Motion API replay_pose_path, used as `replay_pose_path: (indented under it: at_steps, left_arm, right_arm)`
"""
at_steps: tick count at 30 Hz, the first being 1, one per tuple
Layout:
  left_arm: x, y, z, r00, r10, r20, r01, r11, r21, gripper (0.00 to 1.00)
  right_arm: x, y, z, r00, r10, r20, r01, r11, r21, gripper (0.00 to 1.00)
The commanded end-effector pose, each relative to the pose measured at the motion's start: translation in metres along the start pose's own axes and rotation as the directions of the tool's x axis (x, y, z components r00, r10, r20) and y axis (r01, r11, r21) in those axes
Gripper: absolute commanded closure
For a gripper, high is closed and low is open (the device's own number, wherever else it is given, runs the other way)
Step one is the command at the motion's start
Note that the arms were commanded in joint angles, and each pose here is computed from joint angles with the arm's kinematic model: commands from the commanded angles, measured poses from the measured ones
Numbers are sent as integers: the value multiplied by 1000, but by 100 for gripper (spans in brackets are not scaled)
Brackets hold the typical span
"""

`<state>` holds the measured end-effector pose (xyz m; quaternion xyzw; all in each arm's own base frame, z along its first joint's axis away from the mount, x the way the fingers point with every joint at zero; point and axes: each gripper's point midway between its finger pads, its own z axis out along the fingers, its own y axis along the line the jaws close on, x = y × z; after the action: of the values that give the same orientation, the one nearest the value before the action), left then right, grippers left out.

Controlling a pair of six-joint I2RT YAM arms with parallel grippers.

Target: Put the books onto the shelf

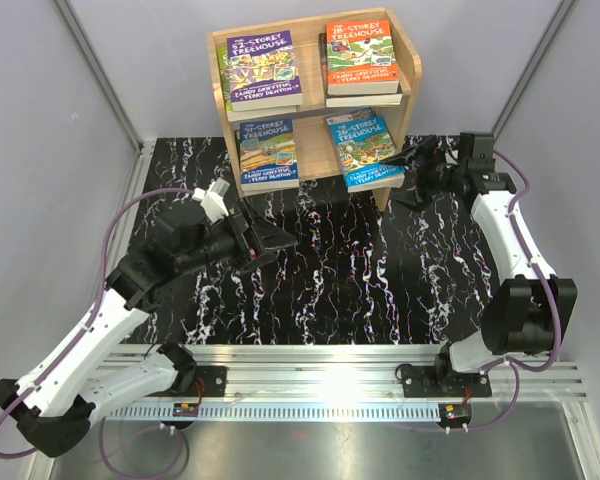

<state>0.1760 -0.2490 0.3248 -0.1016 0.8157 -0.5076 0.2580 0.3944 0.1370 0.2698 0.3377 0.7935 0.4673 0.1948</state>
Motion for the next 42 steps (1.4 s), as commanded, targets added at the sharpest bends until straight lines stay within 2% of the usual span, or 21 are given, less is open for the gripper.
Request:
replay_pose_path:
  at_steps: [1, 7, 13, 22, 42]
  left_arm:
    - [-6, -8, -4, 999, 1, 36, -2, 999, 41, 10]
    - [-6, -8, -3, 999, -4, 38, 3, 999, 46, 11]
    - [-6, -8, -4, 999, -9, 43, 7, 999, 50, 11]
    - [-5, -7, -7, 999, -7, 45, 4, 999, 46, 11]
    - [-4, 0, -5, 1000, 24, 15, -24, 1000, 2, 11]
  right_arm:
    - [20, 8, -14, 999, -19, -44, 17, 999, -47, 0]
    - [31, 18, -25, 997, 4, -73, -10, 996, -88, 0]
    - [30, 36, -33, 999, 9, -43, -16, 988, -155, 0]
    - [11, 47, -15, 999, 32, -29, -37, 982, -183, 0]
    - [-1, 78, 21, 999, 38, -17, -41, 972, -230, 0]
